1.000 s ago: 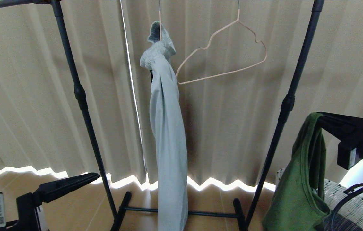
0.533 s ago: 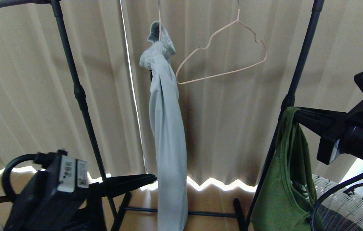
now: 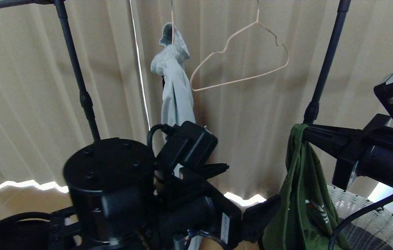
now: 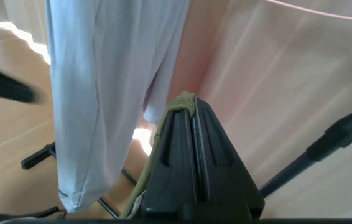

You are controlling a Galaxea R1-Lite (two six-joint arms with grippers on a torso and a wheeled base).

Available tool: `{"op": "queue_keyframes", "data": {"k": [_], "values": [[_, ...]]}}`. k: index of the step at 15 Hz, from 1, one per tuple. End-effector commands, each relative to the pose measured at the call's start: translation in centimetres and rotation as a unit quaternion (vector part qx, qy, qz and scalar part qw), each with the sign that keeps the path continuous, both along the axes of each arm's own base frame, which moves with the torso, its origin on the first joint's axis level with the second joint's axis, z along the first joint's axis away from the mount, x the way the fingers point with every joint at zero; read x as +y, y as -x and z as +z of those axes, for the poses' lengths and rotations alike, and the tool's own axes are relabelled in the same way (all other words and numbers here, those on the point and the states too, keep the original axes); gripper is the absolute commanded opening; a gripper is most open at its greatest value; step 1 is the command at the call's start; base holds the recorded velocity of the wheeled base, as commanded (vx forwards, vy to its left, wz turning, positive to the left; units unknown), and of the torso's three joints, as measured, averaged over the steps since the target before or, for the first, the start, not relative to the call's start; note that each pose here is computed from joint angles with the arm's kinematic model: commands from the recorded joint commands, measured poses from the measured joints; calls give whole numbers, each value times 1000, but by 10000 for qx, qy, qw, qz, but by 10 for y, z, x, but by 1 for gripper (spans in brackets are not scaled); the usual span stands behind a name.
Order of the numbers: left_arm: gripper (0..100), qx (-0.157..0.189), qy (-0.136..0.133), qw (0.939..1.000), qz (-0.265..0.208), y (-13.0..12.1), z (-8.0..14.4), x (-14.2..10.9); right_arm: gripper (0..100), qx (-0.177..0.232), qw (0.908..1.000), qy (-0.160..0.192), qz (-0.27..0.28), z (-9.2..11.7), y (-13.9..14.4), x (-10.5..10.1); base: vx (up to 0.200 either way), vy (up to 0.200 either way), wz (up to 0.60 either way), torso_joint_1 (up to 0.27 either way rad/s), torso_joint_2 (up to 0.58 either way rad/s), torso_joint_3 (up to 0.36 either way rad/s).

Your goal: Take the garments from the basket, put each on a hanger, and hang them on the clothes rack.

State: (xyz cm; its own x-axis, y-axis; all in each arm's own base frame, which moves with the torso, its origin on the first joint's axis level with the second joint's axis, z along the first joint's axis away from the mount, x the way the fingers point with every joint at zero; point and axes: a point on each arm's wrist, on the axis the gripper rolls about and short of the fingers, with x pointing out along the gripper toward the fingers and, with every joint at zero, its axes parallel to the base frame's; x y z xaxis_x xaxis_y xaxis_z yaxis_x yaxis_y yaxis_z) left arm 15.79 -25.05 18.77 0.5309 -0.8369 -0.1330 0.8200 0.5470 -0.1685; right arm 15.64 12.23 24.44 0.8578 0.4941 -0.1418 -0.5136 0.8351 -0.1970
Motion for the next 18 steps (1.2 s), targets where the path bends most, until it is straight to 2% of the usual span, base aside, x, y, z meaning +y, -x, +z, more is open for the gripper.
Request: {"op": "queue_keyframes", "data": {"k": [1, 6, 9, 15, 18], "values": [[100, 111, -121, 9999, -53, -11, -19, -27, 0, 12, 10000, 11, 10, -1, 1, 0, 0, 0, 0, 0, 0, 0], [100, -20, 95, 9999, -130, -23, -26, -55, 0, 24, 10000, 20, 17, -2, 2, -1, 0, 0, 0, 0, 0, 0], [100, -7, 68, 10000, -69, -31, -32, -62, 0, 83, 9999, 70, 125, -6, 4, 3, 0, 0, 0, 0, 0, 0], [100, 98, -264, 9990, 352, -41, -54, -65, 0, -28, 9998, -11, 172, -1, 8, 2, 0, 0, 0, 0, 0, 0], [100, -2, -492, 9979, 433, -42, -63, -66, 0, -109, 9998, -68, 157, 3, 11, -1, 0, 0, 0, 0, 0, 0]]}}
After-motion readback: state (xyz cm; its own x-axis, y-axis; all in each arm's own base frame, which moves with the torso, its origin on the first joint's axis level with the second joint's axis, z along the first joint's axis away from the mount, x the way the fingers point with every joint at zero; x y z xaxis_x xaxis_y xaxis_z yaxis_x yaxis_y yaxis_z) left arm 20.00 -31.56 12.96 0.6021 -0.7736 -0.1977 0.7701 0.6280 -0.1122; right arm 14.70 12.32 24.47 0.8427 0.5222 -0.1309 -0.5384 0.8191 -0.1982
